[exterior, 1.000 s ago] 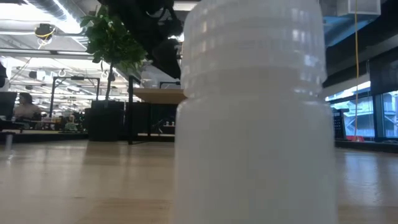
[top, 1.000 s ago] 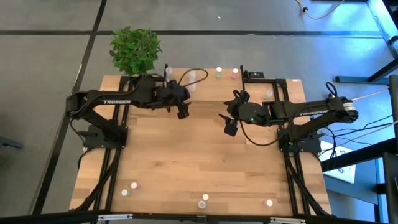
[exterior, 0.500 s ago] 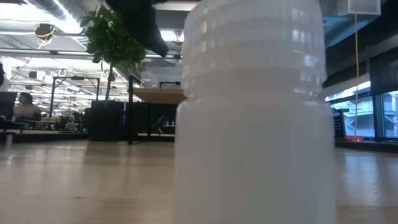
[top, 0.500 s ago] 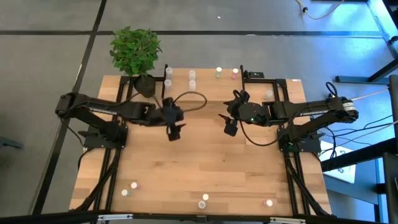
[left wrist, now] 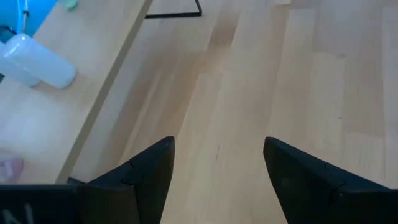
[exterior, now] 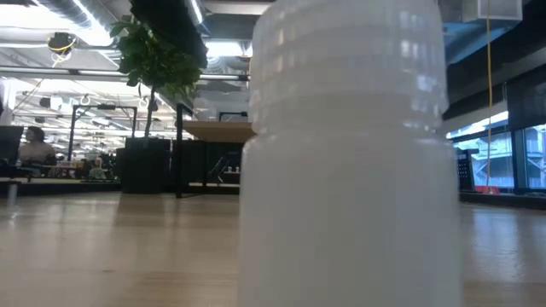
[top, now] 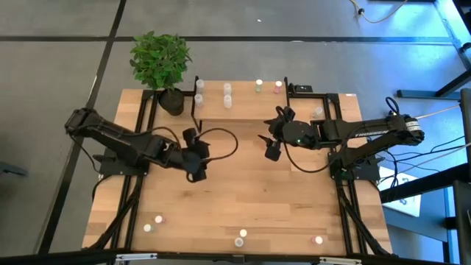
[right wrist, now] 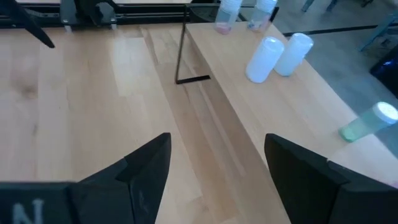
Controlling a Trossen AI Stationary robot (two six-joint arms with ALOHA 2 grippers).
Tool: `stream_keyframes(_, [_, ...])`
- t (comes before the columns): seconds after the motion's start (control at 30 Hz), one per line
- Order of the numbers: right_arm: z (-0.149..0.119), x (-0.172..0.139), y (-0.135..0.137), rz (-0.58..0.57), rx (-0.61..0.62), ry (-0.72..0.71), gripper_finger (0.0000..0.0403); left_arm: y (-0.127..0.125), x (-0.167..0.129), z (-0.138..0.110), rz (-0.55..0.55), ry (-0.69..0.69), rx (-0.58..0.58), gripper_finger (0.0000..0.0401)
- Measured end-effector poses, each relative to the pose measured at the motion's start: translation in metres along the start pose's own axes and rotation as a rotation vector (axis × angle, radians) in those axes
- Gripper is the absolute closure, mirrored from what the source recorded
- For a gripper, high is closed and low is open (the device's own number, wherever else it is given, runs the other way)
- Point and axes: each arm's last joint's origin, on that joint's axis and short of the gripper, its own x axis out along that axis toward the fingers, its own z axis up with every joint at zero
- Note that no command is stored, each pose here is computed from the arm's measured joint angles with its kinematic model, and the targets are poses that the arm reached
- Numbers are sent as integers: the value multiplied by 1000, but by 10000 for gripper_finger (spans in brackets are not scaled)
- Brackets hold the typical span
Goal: Pick and place medicine bottles onto shelf by color
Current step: Put the right green pill bottle on the shelf aligned with the other green pill bottle
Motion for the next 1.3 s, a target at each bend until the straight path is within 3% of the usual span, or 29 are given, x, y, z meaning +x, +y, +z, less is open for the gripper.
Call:
stream_keyframes(0.33, [0, 0, 2, 80, 73, 14, 142, -8, -7, -2, 19, -28, 31, 162])
stream_keyframes(0.53, [-9, -3, 11, 325, 17, 128, 142, -8, -6, -2, 20, -28, 30, 161])
stream_keyframes(0.8, [-27, -22, 36, 465, -145, 252, 142, -7, -6, -2, 42, -35, 3, 160])
stream_keyframes(1.1, [-36, -44, 67, 601, -363, 201, 142, -3, -3, -1, 56, -31, -60, 160])
stream_keyframes(1.3, [-49, -34, 97, 679, -513, 220, 142, -2, -3, -1, 59, -30, -67, 160])
